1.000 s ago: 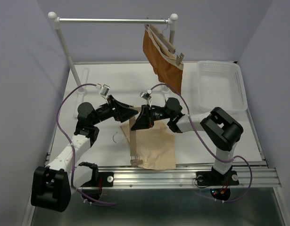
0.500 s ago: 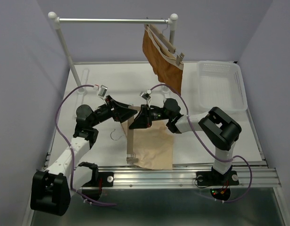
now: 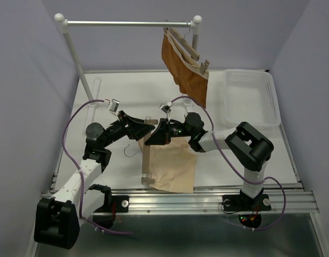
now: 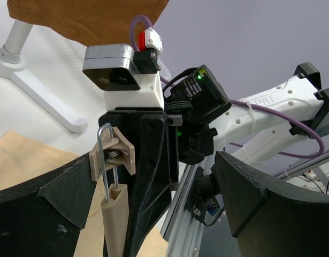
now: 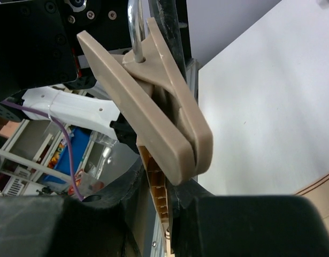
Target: Clip the underwear to the hanger
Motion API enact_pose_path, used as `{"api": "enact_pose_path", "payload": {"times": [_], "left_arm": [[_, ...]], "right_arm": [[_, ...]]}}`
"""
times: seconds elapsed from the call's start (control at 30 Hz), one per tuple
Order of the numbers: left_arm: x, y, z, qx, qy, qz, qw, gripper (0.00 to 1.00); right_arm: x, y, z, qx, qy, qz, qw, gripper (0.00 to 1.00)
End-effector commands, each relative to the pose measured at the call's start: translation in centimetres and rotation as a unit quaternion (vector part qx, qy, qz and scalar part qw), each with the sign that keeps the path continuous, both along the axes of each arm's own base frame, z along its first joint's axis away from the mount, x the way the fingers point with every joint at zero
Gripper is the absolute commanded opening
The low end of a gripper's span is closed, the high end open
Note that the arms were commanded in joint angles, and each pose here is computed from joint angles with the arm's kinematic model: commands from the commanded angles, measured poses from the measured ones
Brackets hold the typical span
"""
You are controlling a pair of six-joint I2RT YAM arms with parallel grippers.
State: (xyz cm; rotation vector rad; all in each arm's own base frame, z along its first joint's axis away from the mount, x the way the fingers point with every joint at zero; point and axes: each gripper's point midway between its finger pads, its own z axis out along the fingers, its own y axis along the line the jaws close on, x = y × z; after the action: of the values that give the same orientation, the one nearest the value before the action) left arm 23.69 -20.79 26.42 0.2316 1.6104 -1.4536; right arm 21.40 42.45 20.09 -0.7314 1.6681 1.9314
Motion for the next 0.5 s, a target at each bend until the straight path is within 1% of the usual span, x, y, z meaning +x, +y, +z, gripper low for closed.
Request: {"api": "enact_pose_path", "payload": {"times": [0.0,0.13,0.47], "left_arm": [[-0.9,0.0,1.4,-0.015,-0.031,-0.005,0.999,0.99],[-0.4,0.3,1.3,-0.019,-0.025,0.019,0.999,0.99],[0.7,0.6,1.0,-0.013,-0.020,0.043,0.999,0.99]], "right_arm": [[1.9,0.1,1.5,0.024,0.001,-0.056,0.998,0.01],[2.9,-0.1,0.8,0.004,-0.004,-0.094,0.996,0.01],[2.7,-0.2,0.0,-0.006,0.002,-0.086,0.996,0.01]]}}
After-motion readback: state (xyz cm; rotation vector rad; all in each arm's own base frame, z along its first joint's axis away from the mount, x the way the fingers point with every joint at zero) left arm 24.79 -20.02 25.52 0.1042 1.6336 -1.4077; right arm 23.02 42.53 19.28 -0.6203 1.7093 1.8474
